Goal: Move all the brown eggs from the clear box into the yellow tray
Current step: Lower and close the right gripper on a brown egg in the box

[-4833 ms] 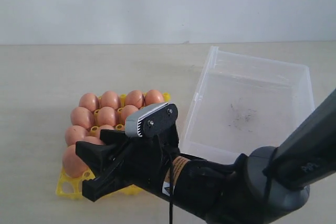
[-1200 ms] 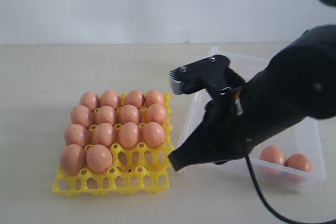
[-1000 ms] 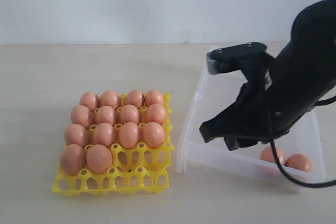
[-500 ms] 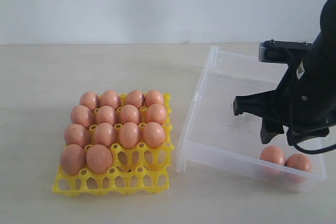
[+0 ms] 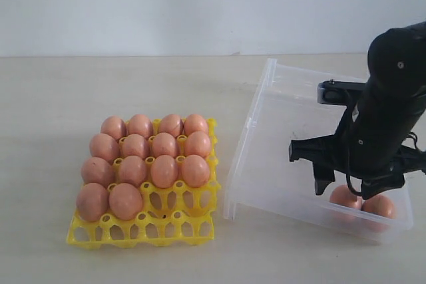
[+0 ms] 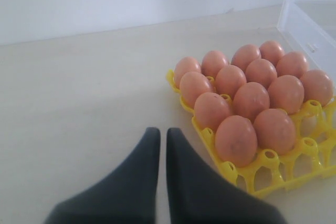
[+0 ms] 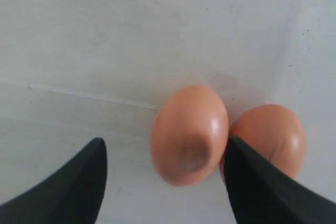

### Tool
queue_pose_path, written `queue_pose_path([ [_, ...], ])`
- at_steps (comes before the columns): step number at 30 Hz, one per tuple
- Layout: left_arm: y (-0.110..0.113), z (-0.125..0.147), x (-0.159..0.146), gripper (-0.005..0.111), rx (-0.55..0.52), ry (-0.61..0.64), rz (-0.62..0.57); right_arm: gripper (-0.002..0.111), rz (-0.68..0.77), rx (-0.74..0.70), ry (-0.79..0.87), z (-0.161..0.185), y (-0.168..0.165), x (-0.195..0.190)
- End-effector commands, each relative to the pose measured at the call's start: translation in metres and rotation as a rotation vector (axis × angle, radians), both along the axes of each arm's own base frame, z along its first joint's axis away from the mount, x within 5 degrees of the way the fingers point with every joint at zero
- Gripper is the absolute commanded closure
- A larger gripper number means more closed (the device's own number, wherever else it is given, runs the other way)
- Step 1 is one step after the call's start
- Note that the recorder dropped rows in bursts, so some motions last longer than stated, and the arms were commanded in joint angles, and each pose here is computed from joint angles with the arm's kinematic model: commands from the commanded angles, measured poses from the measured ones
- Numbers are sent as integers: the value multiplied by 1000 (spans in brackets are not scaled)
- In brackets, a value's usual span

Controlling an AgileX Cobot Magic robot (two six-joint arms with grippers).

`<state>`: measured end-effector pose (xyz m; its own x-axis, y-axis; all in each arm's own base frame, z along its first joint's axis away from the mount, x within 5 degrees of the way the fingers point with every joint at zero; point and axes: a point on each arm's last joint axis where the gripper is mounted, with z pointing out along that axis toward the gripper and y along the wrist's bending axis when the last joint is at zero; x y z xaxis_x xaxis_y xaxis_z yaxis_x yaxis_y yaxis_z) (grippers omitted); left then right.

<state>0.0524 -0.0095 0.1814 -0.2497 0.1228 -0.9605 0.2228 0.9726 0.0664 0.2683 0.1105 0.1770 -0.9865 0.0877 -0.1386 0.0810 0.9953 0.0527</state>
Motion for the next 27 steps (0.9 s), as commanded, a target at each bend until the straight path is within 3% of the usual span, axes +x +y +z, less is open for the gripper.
queue_pose_path([
  [1, 0, 0, 0, 103, -7, -2, -3, 57, -8, 1, -15, -4, -4, 6],
  [21, 0, 0, 0, 103, -7, -2, -3, 59, -60, 3, -26, -18, -22, 6],
  [23, 0, 0, 0, 103, -7, -2, -3, 70, -60, 6, -32, -18, -22, 7],
  [27, 0, 0, 0, 103, -7, -2, -3, 107, -33, 0, -31, -18, -22, 6],
])
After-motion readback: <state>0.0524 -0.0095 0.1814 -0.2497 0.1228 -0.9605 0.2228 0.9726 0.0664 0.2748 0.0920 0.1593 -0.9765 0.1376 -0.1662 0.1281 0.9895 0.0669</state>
